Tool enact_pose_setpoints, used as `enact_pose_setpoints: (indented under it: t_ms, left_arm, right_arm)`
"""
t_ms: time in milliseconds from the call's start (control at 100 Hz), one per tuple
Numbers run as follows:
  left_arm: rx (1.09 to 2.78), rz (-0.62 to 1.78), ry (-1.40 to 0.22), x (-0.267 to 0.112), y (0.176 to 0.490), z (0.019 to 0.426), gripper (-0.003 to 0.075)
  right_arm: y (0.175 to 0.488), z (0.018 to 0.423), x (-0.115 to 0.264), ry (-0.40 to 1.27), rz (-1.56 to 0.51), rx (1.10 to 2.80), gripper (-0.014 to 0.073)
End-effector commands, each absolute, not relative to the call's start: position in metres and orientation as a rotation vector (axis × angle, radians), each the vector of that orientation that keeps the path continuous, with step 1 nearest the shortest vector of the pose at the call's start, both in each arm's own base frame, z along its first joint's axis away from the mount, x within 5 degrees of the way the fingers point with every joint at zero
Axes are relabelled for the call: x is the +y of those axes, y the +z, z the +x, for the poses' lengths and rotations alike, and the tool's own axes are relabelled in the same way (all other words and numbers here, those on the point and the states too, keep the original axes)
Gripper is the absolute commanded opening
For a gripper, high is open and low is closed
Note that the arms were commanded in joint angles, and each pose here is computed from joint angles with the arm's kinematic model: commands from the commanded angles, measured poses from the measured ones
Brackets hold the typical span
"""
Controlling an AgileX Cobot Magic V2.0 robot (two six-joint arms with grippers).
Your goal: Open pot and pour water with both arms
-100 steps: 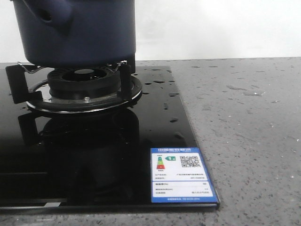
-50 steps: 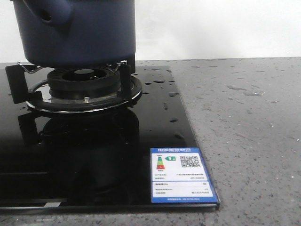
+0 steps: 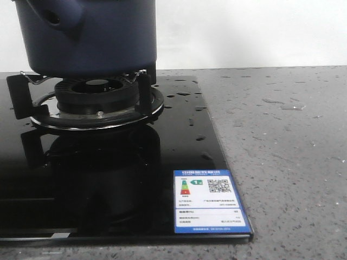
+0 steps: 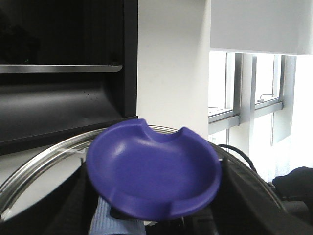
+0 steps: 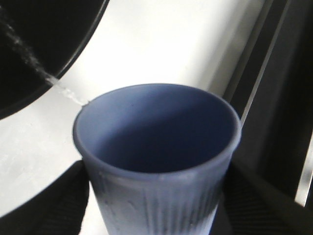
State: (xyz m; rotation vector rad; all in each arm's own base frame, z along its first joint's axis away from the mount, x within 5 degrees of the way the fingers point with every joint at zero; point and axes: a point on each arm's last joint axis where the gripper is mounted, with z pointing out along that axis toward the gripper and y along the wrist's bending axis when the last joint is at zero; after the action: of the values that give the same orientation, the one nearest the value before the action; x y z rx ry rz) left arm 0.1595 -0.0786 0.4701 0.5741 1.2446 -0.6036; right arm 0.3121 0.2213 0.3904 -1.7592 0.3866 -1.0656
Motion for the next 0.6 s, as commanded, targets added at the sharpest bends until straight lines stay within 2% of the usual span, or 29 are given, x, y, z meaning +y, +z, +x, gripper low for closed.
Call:
enact_pose_setpoints:
  t_ms: [0, 70, 200, 250, 420, 590]
  left_arm:
    - [1.173, 0.538, -0.659, -0.077, 0.488, 0.148, 0.0251]
    - [1.173, 0.538, -0.659, -0.077, 0.488, 0.148, 0.0251]
    - [1.173, 0.539, -0.66, -0.078, 0.488, 0.148, 0.0251]
    - [1.173, 0.54, -0.66, -0.078, 0.488, 0.148, 0.0251]
    - [1.173, 0.54, -0.66, -0.078, 0.488, 0.148, 0.0251]
    - [1.172, 0.541, -0.661, -0.078, 0.488, 0.148, 0.0251]
  right_arm:
    - [0.419, 0.305, 0.212, -1.147, -1.68, 0.38, 0.0326]
    - [0.419, 0.306, 0.212, -1.075, -1.642, 0.464, 0.0326]
    - [0.419, 0.308, 0.208, -0.729, -1.403, 0.873, 0.0326]
    - [0.418, 0.309, 0.206, -0.642, -1.319, 0.992, 0.0326]
    - [0.425, 0.297, 0.198, -0.595, -1.111, 1.256, 0.0326]
    - [0.431, 0.292, 0.16, -0.521, -0.76, 1.59, 0.0326]
